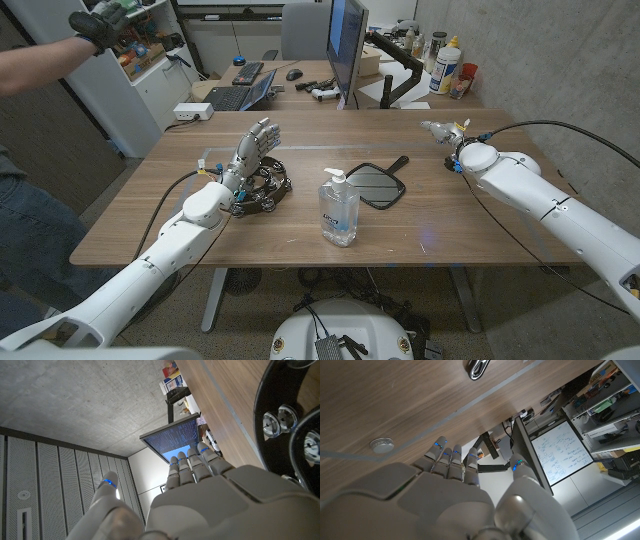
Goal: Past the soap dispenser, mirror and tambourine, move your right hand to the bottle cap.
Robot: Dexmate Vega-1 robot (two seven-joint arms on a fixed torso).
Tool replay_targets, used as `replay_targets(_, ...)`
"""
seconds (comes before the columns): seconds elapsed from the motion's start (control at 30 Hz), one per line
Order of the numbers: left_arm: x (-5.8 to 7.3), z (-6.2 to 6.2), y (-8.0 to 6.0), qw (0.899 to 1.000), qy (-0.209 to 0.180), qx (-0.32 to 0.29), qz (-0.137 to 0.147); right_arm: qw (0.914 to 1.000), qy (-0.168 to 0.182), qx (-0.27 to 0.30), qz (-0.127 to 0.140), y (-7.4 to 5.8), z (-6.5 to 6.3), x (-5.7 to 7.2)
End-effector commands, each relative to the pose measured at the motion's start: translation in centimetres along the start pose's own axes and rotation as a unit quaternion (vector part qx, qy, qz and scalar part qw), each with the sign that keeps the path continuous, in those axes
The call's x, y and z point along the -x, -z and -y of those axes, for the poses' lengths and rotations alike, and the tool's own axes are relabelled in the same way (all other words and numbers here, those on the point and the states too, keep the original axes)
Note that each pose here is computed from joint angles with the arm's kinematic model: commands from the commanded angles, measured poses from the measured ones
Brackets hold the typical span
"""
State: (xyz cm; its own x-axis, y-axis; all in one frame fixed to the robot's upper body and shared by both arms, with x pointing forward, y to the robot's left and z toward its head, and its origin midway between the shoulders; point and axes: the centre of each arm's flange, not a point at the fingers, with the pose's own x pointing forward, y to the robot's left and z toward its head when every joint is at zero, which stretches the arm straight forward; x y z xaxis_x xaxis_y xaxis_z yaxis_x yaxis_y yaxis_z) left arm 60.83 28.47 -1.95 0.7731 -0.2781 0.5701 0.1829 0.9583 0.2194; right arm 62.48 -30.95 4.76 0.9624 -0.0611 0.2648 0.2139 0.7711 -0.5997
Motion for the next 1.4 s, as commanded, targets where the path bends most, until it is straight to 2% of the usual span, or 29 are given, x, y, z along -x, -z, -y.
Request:
replay_targets(0.03, 0.2, 0.0, 0.0, 1.000, 0.001, -0.003, 0.000, 0.9991, 0.003, 0.030, -0.031, 0.0, 0.7, 0.2)
replay_targets(0.6, 0.4, 0.7, -0.3, 1.000, 0.007, -0.009, 0.003, 0.9967, 0.005, 0.048, -0.065, 0.1, 1.9, 0.3)
replay_targets(0.87, 0.5, 1.1, -0.2, 1.000, 0.010, -0.009, 0.003, 0.9960, 0.008, 0.052, -0.073, 0.2, 2.3, 0.1)
replay_targets(1.4, 0.6, 1.1, 0.0, 1.000, 0.011, -0.015, 0.001, 0.9923, 0.006, 0.073, -0.100, 0.1, 3.0, -0.4)
